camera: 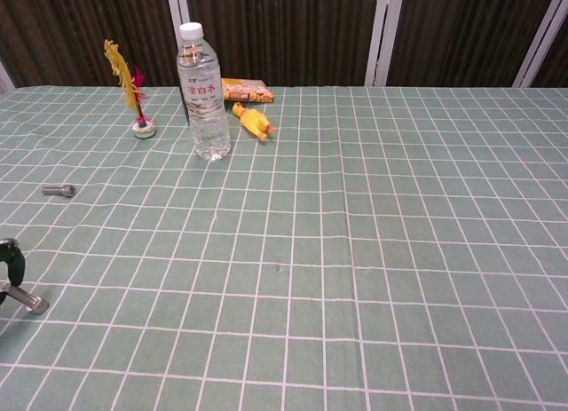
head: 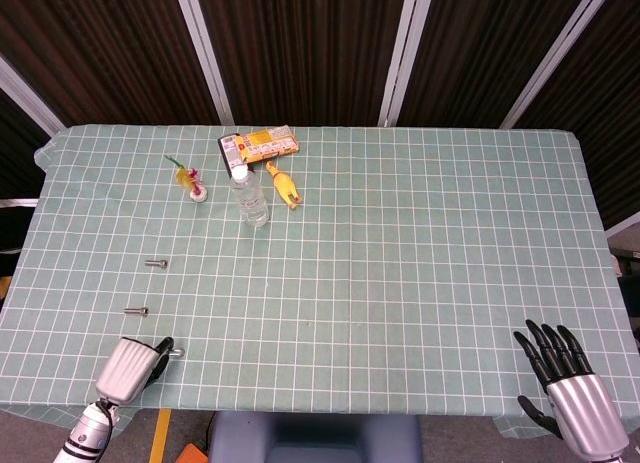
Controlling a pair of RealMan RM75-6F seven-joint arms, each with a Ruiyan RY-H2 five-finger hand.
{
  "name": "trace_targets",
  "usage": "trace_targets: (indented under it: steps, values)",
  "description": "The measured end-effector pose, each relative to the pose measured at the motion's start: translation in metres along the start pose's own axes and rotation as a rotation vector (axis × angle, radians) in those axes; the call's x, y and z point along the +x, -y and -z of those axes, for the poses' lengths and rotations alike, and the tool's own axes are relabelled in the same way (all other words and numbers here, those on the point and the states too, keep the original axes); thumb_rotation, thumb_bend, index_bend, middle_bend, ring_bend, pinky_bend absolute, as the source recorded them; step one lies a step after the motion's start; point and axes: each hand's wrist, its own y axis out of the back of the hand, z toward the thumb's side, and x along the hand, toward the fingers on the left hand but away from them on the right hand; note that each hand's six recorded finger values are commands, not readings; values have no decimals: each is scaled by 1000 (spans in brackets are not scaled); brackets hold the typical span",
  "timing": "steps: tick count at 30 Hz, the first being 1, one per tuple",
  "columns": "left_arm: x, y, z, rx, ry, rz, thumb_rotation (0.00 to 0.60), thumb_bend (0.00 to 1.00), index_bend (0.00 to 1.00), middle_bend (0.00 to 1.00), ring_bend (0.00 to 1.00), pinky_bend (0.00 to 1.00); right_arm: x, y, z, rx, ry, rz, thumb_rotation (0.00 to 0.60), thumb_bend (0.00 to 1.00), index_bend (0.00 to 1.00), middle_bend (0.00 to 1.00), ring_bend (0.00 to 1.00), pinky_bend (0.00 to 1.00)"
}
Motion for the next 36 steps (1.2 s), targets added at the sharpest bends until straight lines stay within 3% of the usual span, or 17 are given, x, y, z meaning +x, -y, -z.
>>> trace_targets:
  steps: [11, 16, 20, 24, 31, 36]
  values:
    - [1, -4, 2, -16, -10, -8, 600, 462, 363, 1000, 1000, 1000, 0, 0, 0, 3, 1, -1, 600, 283, 0, 0, 0, 0]
    - [0, -22, 16, -74, -51, -85, 600, 461, 380, 1000, 1000, 1000, 0, -1, 1, 1, 2, 1, 600, 283, 0, 0, 0, 0]
    - [4, -31, 42, -158, -139, -126, 600, 461, 402, 1000, 1000, 1000, 1, 0, -1, 5, -4, -3, 600, 283, 0, 0, 0, 0]
    - [10, -19, 77, -227, -249, -89, 600, 459, 416, 1000, 1000, 1000, 1, 1, -2, 8, -5, -3, 600, 283, 0, 0, 0, 0]
    - [20, 11, 112, -227, -343, -12, 600, 459, 448, 1000, 1000, 1000, -2, 6, -3, 19, -3, -21, 600, 283, 0, 0, 0, 0]
    - [27, 24, 123, -227, -380, 1, 600, 460, 448, 1000, 1000, 1000, -4, 7, -3, 22, 1, -20, 600, 283, 0, 0, 0, 0]
